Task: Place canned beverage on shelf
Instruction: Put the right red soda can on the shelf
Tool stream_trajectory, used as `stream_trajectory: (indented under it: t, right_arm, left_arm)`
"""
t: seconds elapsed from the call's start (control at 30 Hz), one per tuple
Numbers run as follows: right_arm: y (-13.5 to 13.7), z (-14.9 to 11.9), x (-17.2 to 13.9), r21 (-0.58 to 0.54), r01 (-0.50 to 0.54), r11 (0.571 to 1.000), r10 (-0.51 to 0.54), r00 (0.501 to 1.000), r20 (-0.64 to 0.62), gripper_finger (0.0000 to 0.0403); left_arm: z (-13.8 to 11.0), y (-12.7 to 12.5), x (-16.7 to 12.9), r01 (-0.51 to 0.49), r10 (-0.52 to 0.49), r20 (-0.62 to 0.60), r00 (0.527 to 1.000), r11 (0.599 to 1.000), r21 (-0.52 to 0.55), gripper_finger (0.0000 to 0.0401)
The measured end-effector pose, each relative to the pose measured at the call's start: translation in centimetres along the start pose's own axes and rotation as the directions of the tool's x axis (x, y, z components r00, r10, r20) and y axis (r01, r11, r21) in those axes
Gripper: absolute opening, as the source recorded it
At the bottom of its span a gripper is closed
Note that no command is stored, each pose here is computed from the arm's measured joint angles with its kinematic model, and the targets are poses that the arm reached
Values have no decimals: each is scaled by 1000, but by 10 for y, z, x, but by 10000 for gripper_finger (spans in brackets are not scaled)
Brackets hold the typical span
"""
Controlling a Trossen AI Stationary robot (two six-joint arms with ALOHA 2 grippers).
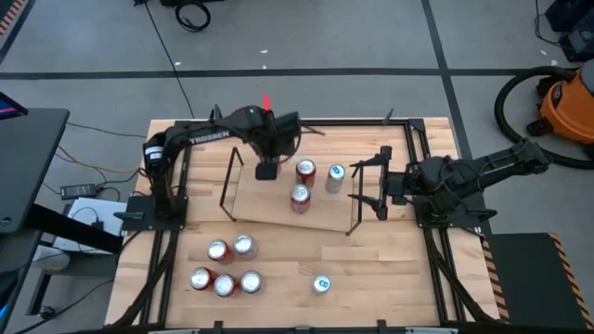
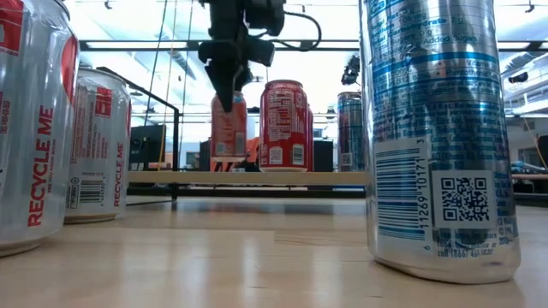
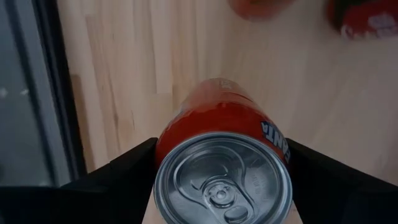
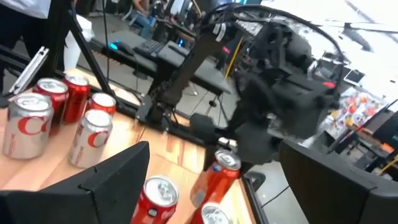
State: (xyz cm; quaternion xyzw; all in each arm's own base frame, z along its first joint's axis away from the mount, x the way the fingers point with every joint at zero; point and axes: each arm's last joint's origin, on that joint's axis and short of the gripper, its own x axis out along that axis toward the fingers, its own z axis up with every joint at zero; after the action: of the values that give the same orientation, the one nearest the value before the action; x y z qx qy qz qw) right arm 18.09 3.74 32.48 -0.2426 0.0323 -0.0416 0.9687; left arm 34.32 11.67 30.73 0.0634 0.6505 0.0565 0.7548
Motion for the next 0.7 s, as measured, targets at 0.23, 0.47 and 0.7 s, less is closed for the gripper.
stream_trajectory:
  t: [0.23,0.47,0.7]
  right_arm:
    - [-1,-2,-1,6,53,999,-52,998,-46,368]
    - [-5,4,-1,-28,102,994,-102,995,8,368]
    - [-11,6,0,-64,155,986,-153,988,28,368]
  left_arm:
    - [-9,20,3,68,-71,17,997,990,124,309]
    - [-4,11,2,86,-98,35,995,960,265,309]
    - [5,-15,-1,72,-108,38,993,846,529,309]
